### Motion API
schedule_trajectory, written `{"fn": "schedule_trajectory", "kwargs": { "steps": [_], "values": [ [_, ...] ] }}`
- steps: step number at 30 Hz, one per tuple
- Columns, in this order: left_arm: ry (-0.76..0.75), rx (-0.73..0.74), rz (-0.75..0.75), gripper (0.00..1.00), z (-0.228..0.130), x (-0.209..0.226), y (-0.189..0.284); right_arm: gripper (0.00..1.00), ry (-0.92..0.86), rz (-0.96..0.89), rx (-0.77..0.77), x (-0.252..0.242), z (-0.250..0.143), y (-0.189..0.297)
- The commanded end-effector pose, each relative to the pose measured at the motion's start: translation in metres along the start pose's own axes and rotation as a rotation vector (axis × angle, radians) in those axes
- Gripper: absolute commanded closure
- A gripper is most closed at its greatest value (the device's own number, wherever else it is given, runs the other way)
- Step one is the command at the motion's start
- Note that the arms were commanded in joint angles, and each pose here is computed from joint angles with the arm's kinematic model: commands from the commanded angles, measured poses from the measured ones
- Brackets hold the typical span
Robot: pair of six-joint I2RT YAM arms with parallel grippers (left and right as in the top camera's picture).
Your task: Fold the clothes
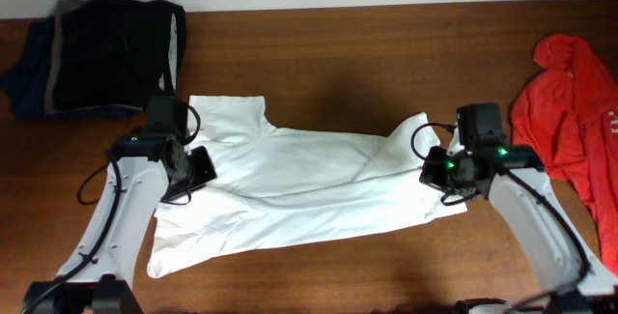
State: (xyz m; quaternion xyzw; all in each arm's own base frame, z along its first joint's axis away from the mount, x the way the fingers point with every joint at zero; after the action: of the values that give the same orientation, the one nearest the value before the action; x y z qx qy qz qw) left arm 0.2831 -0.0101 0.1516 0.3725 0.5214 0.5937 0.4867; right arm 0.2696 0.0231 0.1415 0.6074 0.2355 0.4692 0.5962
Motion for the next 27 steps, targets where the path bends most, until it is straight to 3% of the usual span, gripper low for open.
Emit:
{"fn": "schedule_trajectory", "kwargs": {
  "steps": [1, 6, 9, 13, 16, 18, 19, 20, 22, 23, 24, 27],
  "values": [
    [0.004, -0.006, -0.009, 0.98, 0.005, -0.002, -0.005, 0.96, 0.019, -0.071, 0.067, -0.005, 0.005, -0.033],
    [0.003, -0.009, -0.010, 0.96, 0.005, -0.002, -0.005, 0.96, -0.022, -0.193, 0.269, -0.026, -0.013, -0.081],
    [0.003, -0.008, -0.010, 0.93, 0.005, -0.002, -0.005, 0.96, -0.062, -0.253, 0.343, -0.035, -0.026, -0.076],
    [0.004, 0.019, -0.001, 0.93, 0.000, 0.000, -0.005, 0.96, -0.133, -0.501, 0.389, -0.067, -0.039, -0.057],
    [-0.056, -0.049, -0.019, 0.92, 0.014, -0.005, 0.001, 0.96, -0.219, -0.510, 0.341, -0.084, -0.028, -0.036],
    [-0.120, -0.136, -0.039, 0.81, 0.034, -0.010, 0.014, 0.96, -0.251, -0.424, 0.275, -0.083, -0.014, -0.017],
    [-0.162, -0.237, -0.057, 0.70, 0.054, -0.017, 0.029, 0.96, -0.218, -0.336, 0.260, -0.076, -0.010, -0.008],
    [-0.183, -0.299, -0.068, 0.60, 0.066, -0.020, 0.038, 0.92, -0.176, -0.274, 0.261, -0.069, -0.009, -0.003],
    [-0.278, -0.445, -0.075, 0.41, 0.098, -0.030, 0.059, 0.12, -0.127, -0.197, 0.284, -0.059, -0.011, 0.005],
    [-0.324, -0.484, -0.069, 0.33, 0.111, -0.034, 0.064, 0.04, -0.130, -0.203, 0.301, -0.060, -0.013, 0.006],
    [-0.397, -0.517, -0.043, 0.32, 0.127, -0.038, 0.061, 0.02, -0.117, -0.205, 0.317, -0.061, -0.016, 0.007],
    [-0.380, -0.524, 0.037, 0.32, 0.153, -0.037, 0.029, 0.02, -0.109, -0.210, 0.328, -0.061, -0.017, 0.008]
  ]
}}
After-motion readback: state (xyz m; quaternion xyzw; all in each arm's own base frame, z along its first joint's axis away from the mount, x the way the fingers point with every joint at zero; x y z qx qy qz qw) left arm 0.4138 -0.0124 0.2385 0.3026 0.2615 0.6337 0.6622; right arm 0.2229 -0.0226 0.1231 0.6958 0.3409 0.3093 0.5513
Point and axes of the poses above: each gripper's point midway between its finger pads, its own y axis back along the fingers, its own x axis along the line the jaws close on, z = x × y, the point moved 7 cm from there along y, back along the fingers, and after that the axes turned 7 degrees about -y, right-handed, at the moved point
